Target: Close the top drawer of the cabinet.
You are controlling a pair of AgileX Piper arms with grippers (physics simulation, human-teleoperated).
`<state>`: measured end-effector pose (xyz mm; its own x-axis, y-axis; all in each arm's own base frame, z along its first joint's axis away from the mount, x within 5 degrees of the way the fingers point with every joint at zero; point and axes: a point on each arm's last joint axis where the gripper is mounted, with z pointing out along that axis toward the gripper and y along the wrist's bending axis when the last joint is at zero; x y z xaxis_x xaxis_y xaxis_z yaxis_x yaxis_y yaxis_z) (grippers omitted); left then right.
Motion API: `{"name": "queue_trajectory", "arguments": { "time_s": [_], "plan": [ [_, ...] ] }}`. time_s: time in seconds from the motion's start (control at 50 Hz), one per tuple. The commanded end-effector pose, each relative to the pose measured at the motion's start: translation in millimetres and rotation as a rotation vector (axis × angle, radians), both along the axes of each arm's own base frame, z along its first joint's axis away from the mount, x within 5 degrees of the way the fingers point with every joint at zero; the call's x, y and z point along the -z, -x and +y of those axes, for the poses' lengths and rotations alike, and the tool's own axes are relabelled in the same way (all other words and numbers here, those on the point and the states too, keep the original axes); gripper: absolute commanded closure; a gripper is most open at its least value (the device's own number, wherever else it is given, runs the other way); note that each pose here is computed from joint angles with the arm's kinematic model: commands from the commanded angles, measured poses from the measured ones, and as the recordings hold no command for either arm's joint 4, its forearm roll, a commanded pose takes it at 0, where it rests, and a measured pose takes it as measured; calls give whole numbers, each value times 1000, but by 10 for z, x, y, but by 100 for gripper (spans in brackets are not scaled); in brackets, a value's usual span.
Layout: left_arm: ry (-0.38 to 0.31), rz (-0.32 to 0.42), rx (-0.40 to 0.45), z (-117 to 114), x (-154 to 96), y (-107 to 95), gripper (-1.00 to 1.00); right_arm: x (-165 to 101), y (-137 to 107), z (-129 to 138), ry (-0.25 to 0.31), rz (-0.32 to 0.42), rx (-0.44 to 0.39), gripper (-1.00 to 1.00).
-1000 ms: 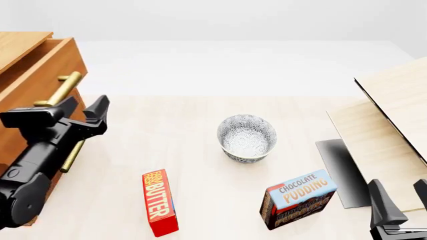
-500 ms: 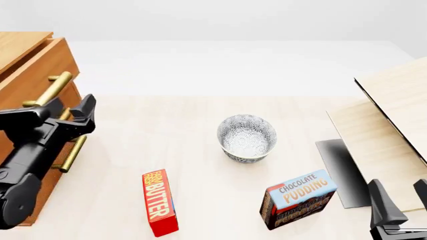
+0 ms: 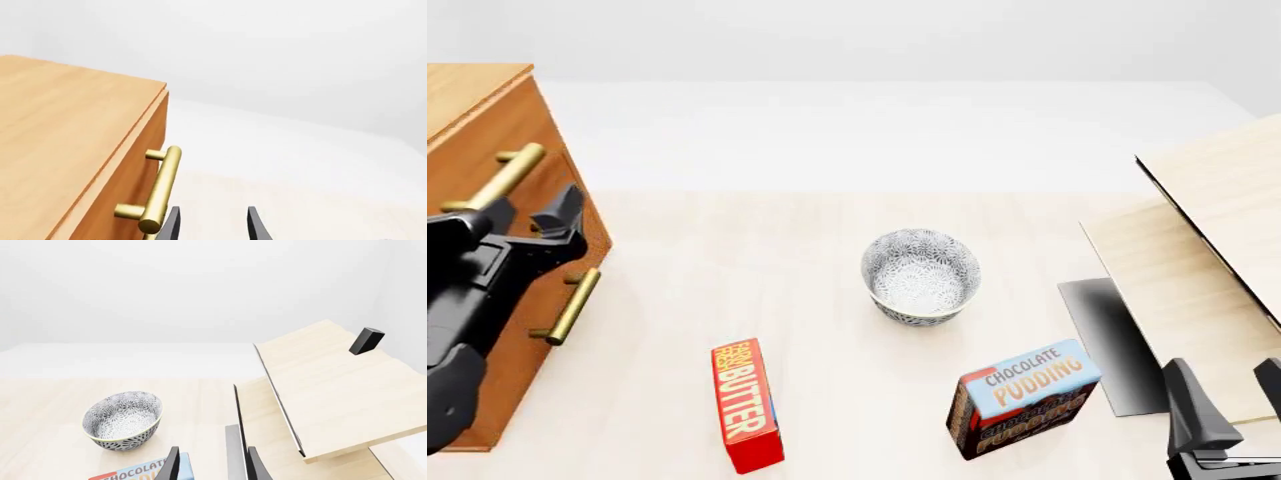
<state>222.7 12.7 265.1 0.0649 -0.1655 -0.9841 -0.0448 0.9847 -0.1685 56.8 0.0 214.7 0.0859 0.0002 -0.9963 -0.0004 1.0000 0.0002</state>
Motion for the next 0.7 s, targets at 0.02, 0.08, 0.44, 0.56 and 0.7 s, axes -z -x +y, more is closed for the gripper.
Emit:
{"name": "queue_trajectory", "arguments": {
  "time_s": [0.02, 0.08, 0.44, 0.56, 0.7],
  "plan": [
    [9, -9, -56, 124, -32, -4, -100, 0, 0, 0, 0, 0, 0, -100],
    [13, -11, -69, 153, -38, -1, -100, 0, 0, 0, 0, 0, 0, -100],
    [53, -21, -222, 494, -52, 75, -100, 0, 0, 0, 0, 0, 0, -100],
    [62, -25, -260, 570, -49, 122, -100, 0, 0, 0, 0, 0, 0, -100],
    [70, -23, -277, 602, -10, 144, -100, 0, 0, 0, 0, 0, 0, -100]
  ]
}}
